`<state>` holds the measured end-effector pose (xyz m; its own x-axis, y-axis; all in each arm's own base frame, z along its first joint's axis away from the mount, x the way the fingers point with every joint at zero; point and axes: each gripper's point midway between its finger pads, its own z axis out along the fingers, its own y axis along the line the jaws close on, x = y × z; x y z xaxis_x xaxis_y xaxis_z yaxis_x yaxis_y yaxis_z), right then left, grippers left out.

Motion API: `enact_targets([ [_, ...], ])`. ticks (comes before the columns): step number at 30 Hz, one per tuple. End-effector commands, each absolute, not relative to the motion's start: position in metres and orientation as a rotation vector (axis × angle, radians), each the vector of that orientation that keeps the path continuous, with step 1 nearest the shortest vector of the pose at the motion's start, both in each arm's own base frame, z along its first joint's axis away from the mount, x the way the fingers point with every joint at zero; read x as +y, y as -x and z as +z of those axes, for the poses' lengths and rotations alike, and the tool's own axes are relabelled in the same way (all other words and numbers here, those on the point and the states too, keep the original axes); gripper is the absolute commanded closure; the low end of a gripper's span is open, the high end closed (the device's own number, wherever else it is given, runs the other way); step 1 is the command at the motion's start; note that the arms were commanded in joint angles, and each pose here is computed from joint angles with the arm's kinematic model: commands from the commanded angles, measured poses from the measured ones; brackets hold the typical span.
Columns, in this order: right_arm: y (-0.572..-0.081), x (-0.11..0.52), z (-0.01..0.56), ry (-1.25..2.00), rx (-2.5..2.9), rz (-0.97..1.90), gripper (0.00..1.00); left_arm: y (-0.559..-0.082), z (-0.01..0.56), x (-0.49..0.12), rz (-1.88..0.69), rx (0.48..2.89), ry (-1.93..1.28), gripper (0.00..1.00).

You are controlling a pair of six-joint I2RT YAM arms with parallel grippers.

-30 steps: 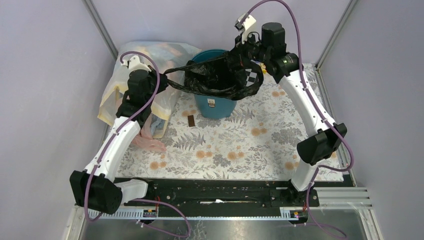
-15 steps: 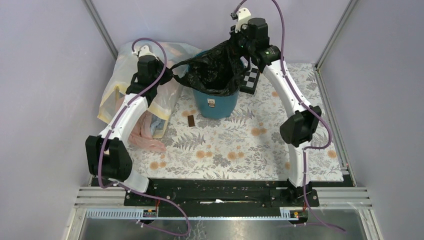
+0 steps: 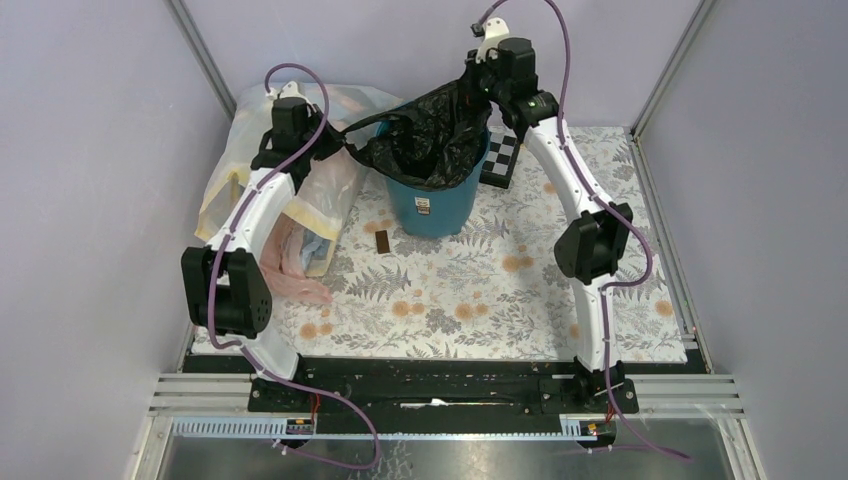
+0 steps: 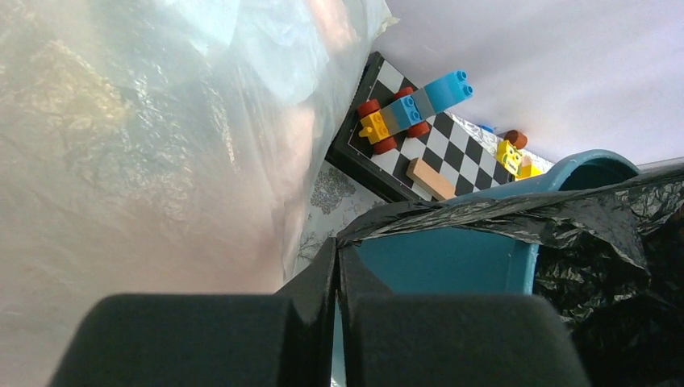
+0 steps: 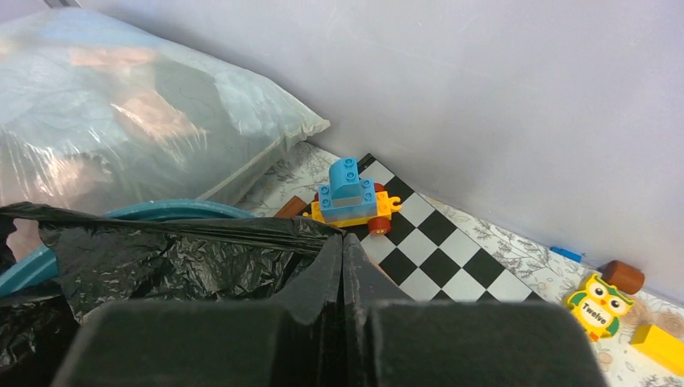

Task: Put the trash bags into the trash bin

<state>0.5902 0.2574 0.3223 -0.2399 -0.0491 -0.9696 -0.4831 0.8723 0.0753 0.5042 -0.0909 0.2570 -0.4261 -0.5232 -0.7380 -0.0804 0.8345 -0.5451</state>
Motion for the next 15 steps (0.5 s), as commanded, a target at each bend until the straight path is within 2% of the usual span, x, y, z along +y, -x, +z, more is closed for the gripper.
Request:
enact_targets([
  [1, -0.61, 0.224, 0.355, 0.274, 1.702, 0.478, 1.0, -0.51, 0.272, -0.082, -0.518, 1.976, 0.418, 1.0],
  [15, -0.591, 0.226, 0.272, 0.312, 1.957, 0.599, 1.0, -0.521, 0.211, -0.135, -0.721, 2.202, 0.301, 1.0],
])
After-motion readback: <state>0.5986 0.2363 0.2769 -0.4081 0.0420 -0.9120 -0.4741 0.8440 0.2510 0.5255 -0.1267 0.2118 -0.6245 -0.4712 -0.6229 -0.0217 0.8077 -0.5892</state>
